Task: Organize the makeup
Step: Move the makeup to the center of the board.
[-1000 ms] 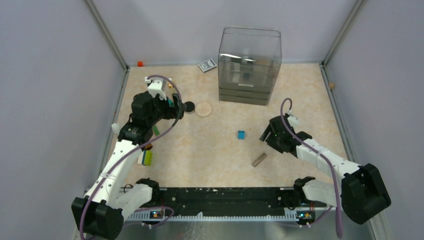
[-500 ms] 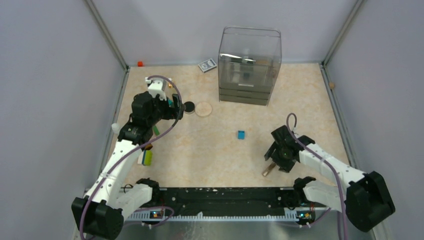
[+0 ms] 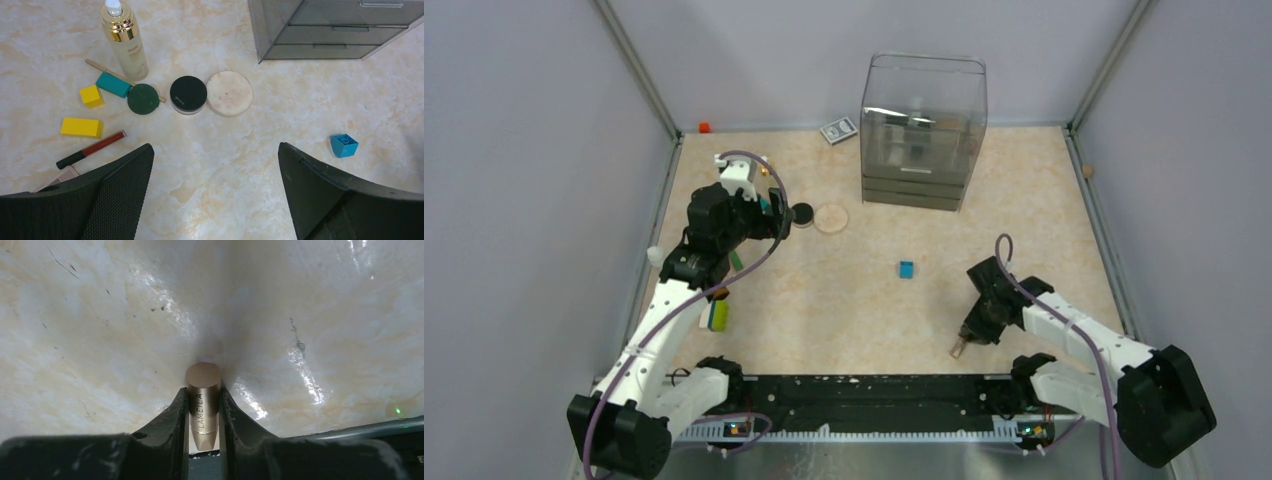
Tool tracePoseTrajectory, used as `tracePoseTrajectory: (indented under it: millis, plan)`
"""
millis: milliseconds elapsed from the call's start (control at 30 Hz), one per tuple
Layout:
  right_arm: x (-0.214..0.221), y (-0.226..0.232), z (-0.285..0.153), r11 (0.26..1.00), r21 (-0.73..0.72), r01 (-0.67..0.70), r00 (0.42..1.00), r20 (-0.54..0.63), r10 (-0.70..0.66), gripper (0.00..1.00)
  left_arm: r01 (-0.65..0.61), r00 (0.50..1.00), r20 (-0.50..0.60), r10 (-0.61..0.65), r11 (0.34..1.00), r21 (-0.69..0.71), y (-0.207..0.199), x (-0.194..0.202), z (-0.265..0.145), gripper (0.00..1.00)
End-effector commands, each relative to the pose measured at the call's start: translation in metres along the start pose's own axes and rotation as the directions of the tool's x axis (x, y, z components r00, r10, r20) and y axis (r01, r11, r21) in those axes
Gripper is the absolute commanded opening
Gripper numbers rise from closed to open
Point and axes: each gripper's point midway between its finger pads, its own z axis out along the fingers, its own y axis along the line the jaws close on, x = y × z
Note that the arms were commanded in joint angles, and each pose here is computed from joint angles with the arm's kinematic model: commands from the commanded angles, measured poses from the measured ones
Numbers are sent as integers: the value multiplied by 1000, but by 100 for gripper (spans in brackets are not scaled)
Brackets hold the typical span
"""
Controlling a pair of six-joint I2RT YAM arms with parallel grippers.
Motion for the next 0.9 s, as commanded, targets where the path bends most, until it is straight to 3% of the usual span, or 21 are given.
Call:
tracePoseTrajectory:
  millis: [0,67,167,367,533,667,733,767,833,867]
  plan:
    - [-12,5,5,992,3,124,991,53,-124,9,-16,1000,27,15,1000,11,-3,-8,-2,99]
    - [-20,16,3,980,-25,196,978,83,-194,0,-16,1000,26,15,1000,9,-2,-8,-1,99]
    - [-31,52,-6,942,-158,296,950,151,-273,0,-15,1000,18,15,1000,7,-2,-7,0,99]
    - [-37,176,-73,713,-535,453,885,365,-288,0,-13,1000,21,14,1000,-6,0,-8,-1,99]
    - [-15,264,-92,575,-598,558,828,438,-349,0,-15,999,32,16,999,-32,4,-11,-5,99]
    - [18,332,-63,531,-635,561,827,408,-386,0,-17,999,41,19,998,-57,9,-13,-7,99]
    - [24,362,-50,530,-656,537,843,389,-373,14,-18,999,45,21,998,-67,10,-15,-8,99]
    - [27,376,-46,522,-680,515,856,375,-357,27,-19,999,46,23,997,-70,11,-14,-9,99]
    - [28,397,-49,489,-721,491,869,368,-331,63,-20,999,48,24,996,-81,13,-14,-10,99]
    - [27,403,-54,477,-732,487,872,373,-317,70,-20,999,48,24,996,-84,13,-14,-10,99]
